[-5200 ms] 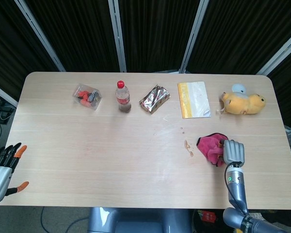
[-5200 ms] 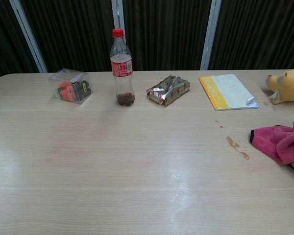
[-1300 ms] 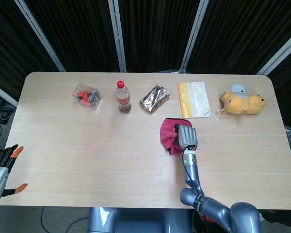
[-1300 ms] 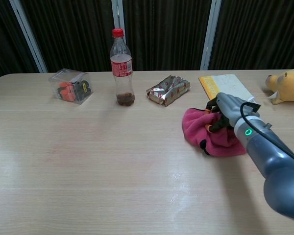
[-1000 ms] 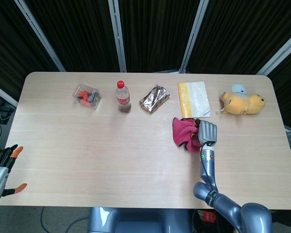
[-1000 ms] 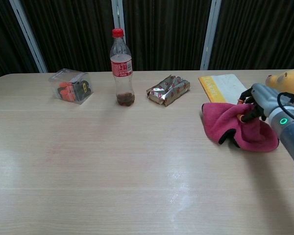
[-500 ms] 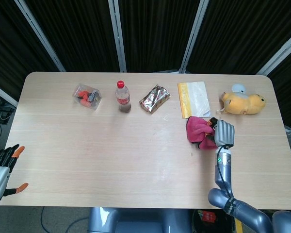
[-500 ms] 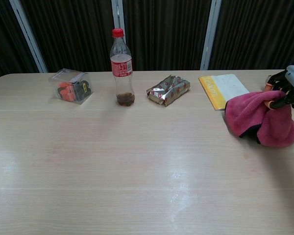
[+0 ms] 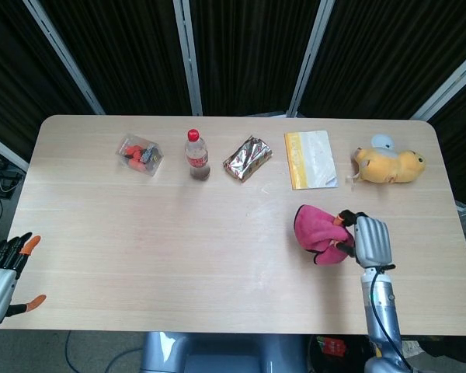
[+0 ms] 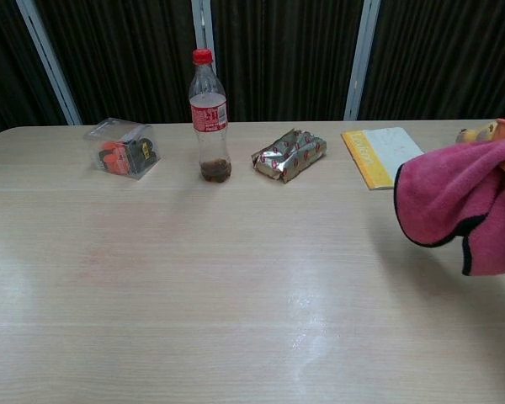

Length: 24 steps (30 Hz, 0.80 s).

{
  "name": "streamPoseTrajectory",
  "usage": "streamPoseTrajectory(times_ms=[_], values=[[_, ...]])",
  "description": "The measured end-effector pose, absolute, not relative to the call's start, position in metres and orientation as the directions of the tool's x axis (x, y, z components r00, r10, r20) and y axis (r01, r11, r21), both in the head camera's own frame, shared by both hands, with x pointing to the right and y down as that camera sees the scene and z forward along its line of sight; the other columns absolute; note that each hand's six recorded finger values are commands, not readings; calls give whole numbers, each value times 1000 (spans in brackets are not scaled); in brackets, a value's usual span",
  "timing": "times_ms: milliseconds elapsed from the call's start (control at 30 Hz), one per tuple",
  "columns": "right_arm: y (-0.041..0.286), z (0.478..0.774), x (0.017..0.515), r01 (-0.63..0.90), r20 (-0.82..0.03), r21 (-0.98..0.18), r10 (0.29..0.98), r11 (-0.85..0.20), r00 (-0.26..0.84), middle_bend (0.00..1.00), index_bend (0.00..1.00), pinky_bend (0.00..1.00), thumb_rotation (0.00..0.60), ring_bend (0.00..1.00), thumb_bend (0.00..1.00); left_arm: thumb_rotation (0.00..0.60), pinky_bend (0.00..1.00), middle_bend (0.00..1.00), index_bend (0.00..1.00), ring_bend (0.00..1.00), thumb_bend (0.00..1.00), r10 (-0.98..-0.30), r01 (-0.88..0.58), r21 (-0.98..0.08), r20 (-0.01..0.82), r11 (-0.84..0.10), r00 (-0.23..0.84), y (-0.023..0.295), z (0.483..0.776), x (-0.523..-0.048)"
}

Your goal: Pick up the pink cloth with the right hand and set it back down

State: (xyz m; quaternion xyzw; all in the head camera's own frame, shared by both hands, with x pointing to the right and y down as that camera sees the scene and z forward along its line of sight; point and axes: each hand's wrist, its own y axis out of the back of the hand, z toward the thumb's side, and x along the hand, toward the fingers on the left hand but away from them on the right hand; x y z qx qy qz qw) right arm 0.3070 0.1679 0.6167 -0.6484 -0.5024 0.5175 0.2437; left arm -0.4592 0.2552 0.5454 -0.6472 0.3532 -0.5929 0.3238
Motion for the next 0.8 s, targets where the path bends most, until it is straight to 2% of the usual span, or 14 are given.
streamPoseTrajectory(times_ms=[67, 133, 200, 300, 400, 500, 667, 800], values=[[177, 613, 309, 400, -440, -828, 898, -393, -28, 468, 599, 685, 600, 343, 419, 600, 0, 0, 19, 0, 0, -840, -72, -837, 540, -542, 48, 255, 546, -459], [185, 613, 309, 406, -459, -814, 888, -415, -12, 333, 474, 658, 600, 208, 299, 600, 0, 0, 19, 0, 0, -840, -69, -838, 540, -542, 50, 255, 546, -459], [192, 613, 310, 400, -485, -799, 874, -449, 13, 158, 320, 514, 600, 51, 185, 600, 0, 0, 19, 0, 0, -840, -70, -838, 540, -542, 50, 256, 546, -458], [200, 617, 310, 364, -522, -783, 851, -504, 54, 13, 156, 318, 600, 0, 72, 600, 0, 0, 19, 0, 0, -842, -69, -839, 537, -539, 51, 255, 546, -458], [203, 619, 311, 321, -540, -783, 839, -532, 72, 0, 89, 219, 600, 0, 7, 600, 0, 0, 18, 0, 0, -842, -69, -839, 537, -539, 50, 255, 546, -459], [203, 617, 313, 271, -541, -798, 838, -539, 75, 0, 70, 171, 600, 0, 0, 600, 0, 0, 17, 0, 0, -841, -70, -838, 538, -541, 50, 255, 546, -459], [200, 603, 320, 207, -510, -833, 857, -512, 69, 0, 70, 143, 600, 0, 0, 600, 0, 0, 15, 0, 0, -842, -72, -839, 537, -539, 50, 255, 545, -459], [199, 585, 333, 164, -453, -875, 890, -455, 50, 0, 70, 140, 600, 0, 2, 600, 0, 0, 8, 0, 0, -843, -72, -840, 536, -538, 53, 255, 545, -459]])
